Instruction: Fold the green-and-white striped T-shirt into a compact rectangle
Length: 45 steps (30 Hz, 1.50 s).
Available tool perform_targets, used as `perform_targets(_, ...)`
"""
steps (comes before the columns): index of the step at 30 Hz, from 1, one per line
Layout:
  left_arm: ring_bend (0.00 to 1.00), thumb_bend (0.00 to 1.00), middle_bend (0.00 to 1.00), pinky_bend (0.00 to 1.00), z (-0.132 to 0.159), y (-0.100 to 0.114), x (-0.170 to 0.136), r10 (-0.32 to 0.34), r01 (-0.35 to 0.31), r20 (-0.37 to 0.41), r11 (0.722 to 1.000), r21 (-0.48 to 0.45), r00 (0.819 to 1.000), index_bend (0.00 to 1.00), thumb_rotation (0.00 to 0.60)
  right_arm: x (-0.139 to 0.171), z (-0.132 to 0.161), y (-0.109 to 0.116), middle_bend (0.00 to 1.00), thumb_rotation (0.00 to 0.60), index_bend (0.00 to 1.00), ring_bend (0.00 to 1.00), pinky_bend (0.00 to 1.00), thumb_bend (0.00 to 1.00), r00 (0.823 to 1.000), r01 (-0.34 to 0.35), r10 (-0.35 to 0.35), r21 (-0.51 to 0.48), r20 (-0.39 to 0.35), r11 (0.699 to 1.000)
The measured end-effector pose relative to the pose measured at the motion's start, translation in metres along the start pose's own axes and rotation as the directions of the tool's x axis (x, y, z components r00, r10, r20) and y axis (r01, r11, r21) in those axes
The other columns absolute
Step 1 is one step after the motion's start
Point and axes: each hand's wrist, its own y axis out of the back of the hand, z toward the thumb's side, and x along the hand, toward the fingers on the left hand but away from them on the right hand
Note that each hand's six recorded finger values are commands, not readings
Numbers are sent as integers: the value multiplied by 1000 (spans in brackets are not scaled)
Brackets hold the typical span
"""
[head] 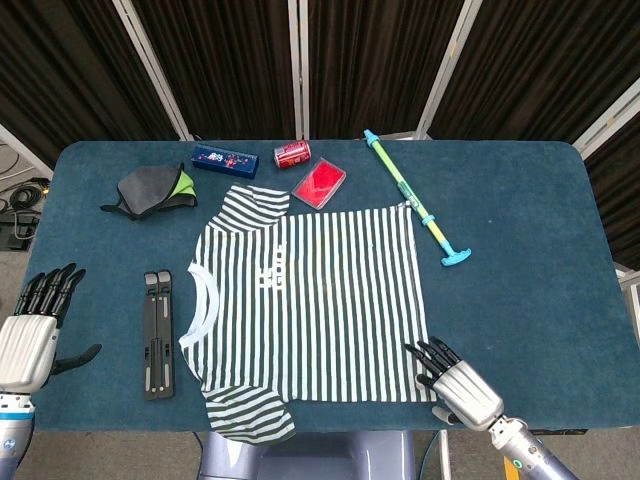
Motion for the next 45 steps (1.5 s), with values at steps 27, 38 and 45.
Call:
perform_targets(27, 0, 0, 0, 0, 0, -2, 1, -5, 5, -1, 1000, 0, 1000, 0, 600, -20, 2, -35, 22, 600, 497, 0, 0, 149, 999, -42, 44, 54, -30, 998)
perform_targets(38, 0, 0, 0, 0, 0, -2, 1, -8, 8, 0, 1000, -2, 1000, 0, 600, -25, -6, -33, 22, 600, 500, 0, 0, 192, 1000, -22, 22, 75, -9, 997)
perform_targets(45, 0, 0, 0, 0, 0, -3, 1, -9, 10, -1, 1000, 2, 1000, 0, 600, -26, -8, -30, 21, 600, 495, 0, 0, 256, 1000, -11, 12, 80, -4, 997)
